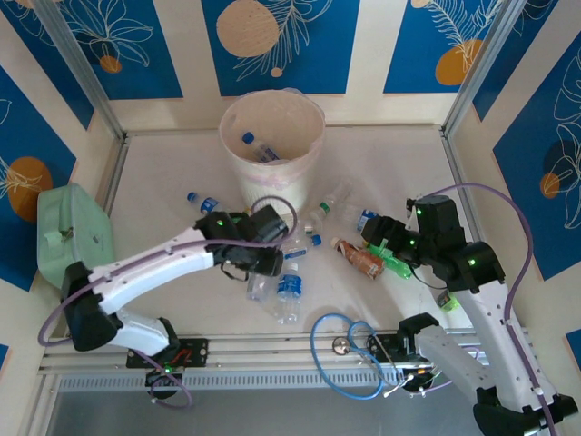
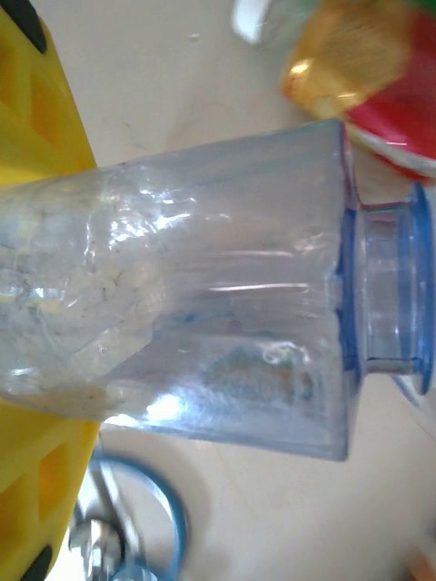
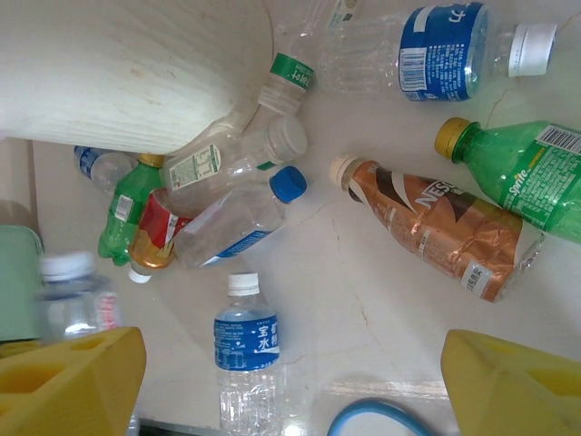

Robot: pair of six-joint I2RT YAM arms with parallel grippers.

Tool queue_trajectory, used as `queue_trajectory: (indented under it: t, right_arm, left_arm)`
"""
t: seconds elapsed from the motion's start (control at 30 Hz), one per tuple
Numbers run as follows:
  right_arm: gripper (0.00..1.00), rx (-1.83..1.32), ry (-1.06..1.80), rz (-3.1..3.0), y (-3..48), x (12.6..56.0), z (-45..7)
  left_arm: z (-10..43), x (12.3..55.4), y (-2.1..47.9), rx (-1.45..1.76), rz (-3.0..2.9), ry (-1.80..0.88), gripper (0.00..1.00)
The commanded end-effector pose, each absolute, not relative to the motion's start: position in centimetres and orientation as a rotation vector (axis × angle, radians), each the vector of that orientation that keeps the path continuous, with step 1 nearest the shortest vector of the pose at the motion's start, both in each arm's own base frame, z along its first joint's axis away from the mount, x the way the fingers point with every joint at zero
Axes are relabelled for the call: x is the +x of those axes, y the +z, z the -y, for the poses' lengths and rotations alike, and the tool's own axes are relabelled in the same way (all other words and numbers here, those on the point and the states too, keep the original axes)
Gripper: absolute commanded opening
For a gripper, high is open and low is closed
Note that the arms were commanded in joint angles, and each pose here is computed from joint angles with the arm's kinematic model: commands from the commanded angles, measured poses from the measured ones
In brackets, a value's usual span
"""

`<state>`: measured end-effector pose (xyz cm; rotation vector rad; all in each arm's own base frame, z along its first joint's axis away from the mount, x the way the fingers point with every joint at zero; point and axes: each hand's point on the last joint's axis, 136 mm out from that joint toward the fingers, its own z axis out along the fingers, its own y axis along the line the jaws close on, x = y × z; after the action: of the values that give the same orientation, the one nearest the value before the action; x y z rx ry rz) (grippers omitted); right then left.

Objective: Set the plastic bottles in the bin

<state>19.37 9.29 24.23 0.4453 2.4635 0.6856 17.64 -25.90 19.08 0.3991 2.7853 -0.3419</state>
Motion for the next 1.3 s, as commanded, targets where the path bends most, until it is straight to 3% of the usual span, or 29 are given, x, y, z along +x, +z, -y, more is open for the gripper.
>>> queue_trajectory:
  t: [0.0,0.3,0.63,0.9,1.03,1.27]
  right_arm:
    - [0.85,0.42,0.732,-2.457,24.6,18.9,-9.6]
    - [0.85,0.429,0.75,-2.452,24.5,18.6,-9.6]
    - [0.85,0.444,0.749,-2.457,23.9,17.8,-9.4]
    - [0.85,0.457,0.798,-2.463,23.4,17.8,-10.0]
    - [0.85,0.46,0.806,-2.461,23.4,17.7,-10.0]
    - [0.85,0.46,0.79,-2.459,23.3,17.5,-9.8]
  left_arm:
    - [25.2,18.3,24.6,0.48,-2.678,-0.316,0.52]
    - [29.2,24.5,37.0,0.522,-2.346,-0.389,0.52]
    - [28.9,36.0,43.8,0.23,-2.12,-0.482,0.52]
    - [26.7,43.0,45.8,0.027,-1.983,-0.563,0.53]
    - [24.9,45.8,43.9,-0.072,-2.025,-0.592,0.54]
    - [24.7,47.0,39.4,-0.061,-2.14,-0.532,0.57]
